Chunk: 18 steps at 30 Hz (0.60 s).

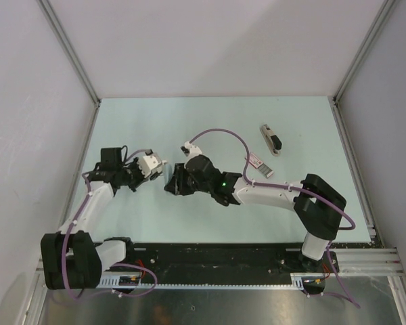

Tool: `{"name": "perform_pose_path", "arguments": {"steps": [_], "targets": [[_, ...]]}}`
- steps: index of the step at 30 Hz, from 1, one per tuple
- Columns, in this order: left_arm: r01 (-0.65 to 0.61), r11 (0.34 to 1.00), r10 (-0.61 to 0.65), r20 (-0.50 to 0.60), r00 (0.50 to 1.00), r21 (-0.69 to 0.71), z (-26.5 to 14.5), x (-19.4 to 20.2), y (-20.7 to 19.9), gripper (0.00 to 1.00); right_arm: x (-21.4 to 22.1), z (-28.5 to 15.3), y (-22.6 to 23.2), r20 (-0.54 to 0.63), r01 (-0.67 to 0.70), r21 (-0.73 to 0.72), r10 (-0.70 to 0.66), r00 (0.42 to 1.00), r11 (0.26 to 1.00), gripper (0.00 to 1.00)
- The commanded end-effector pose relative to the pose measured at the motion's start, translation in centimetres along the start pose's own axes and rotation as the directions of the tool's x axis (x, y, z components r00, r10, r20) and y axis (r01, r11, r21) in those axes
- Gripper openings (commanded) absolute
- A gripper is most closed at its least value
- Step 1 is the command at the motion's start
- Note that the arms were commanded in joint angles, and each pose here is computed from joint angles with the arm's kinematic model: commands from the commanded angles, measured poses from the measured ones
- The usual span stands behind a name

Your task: Unload the staples from the stapler

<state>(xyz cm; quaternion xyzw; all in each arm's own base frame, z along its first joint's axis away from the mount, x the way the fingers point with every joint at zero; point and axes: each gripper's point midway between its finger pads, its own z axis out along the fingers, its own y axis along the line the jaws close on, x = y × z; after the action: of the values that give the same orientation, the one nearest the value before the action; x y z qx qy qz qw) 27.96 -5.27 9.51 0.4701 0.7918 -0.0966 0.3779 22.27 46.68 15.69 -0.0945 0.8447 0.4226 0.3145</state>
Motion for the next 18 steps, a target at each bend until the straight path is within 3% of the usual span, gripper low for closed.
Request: {"name": "perform_pose_path", "arguments": {"steps": [1,6,13,18], "targets": [[-0.251,0.950,0.244,-0.060,0.968,-0.187,-1.1,-0.3,3.6,0.00,0.4,-0.5,-1.4,-0.024,0.146,0.015,-0.145,0.989,0.989,0.00],[-0.423,0.868,0.412,-0.100,0.906,-0.261,-0.7,-1.0,3.3,0.00,0.6,-0.5,-1.4,-0.030,0.220,0.002,-0.220,0.975,0.976,0.00],[-0.664,0.664,0.652,-0.169,0.739,-0.345,-0.5,-1.4,1.4,0.00,-0.1,-0.2,-0.6,-0.009,0.189,-0.042,-0.189,0.982,0.981,0.00],[-0.658,0.665,0.644,-0.176,0.745,-0.354,-0.5,-1.5,1.6,0.00,0.1,0.3,-0.5,-0.008,0.172,-0.055,-0.173,0.985,0.984,0.00]]}}
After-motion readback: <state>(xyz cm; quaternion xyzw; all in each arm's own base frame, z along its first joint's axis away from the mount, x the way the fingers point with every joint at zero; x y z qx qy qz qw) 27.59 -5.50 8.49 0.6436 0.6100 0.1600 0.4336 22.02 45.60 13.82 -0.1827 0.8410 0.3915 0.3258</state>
